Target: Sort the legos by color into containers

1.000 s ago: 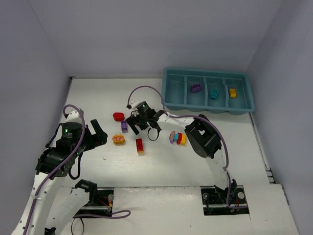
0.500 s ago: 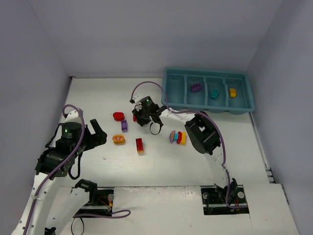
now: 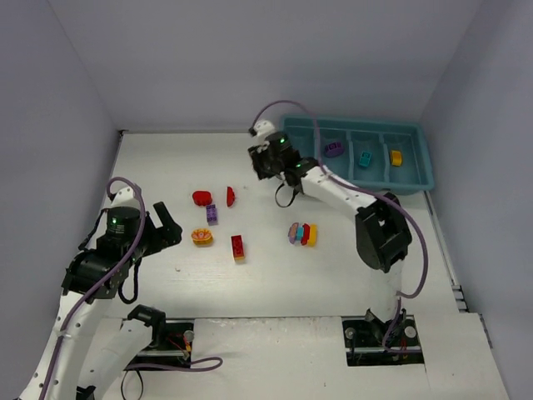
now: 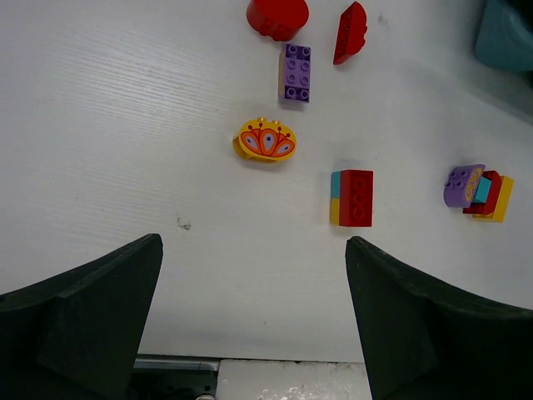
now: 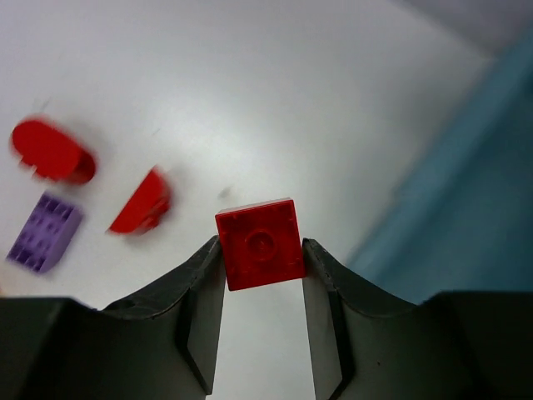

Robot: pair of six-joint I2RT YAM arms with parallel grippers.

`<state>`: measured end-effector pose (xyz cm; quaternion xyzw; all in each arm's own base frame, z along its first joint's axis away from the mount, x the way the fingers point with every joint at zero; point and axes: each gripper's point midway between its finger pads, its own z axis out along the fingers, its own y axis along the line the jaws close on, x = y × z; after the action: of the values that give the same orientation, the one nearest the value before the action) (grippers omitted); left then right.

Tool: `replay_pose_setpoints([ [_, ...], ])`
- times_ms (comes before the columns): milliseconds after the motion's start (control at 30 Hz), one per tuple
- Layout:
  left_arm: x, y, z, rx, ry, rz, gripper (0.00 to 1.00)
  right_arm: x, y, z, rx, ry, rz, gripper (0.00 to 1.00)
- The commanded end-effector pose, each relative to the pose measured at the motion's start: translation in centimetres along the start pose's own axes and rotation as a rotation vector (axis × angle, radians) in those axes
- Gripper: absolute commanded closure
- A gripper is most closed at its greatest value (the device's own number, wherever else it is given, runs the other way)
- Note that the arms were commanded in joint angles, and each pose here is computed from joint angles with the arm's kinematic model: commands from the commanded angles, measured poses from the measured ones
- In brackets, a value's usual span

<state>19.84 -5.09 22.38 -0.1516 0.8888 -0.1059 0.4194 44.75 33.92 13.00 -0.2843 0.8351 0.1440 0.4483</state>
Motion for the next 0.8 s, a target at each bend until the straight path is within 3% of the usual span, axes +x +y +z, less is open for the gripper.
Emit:
replay_pose_setpoints([
  [0, -1.4, -0.8, 0.6, 0.010, -0.039, -0.024, 0.16, -8.2, -9.6, -4.5, 0.263, -0.217, 0.109, 0.99],
  [233, -2.1, -1.1, 0.7, 0.001, -0.045, -0.030, 0.16, -7.2, -18.5, -2.9, 0.399, -0.196, 0.241, 0.88],
  [300, -2.4, -1.1, 0.7, 0.002, -0.057, -0.034, 0.16, -7.0, -20.7, -2.0, 0.421, -0.193, 0.275, 0.77],
  [333, -2.4, -1.1, 0.8, 0.000, -0.057, -0.034, 0.16, -6.9, -21.3, -1.8, 0.426, -0.185, 0.284, 0.65],
  [433, -2.5, -1.0, 1.0, -0.014, -0.057, -0.035, 0.16, -7.0, -22.8, -0.9, 0.429, -0.190, 0.297, 0.48],
  [767, -3.2, -1.5, 2.1, -0.019, -0.058, -0.043, 0.16, -10.5, -22.0, -0.4, 0.328, -0.267, 0.281, 0.39],
])
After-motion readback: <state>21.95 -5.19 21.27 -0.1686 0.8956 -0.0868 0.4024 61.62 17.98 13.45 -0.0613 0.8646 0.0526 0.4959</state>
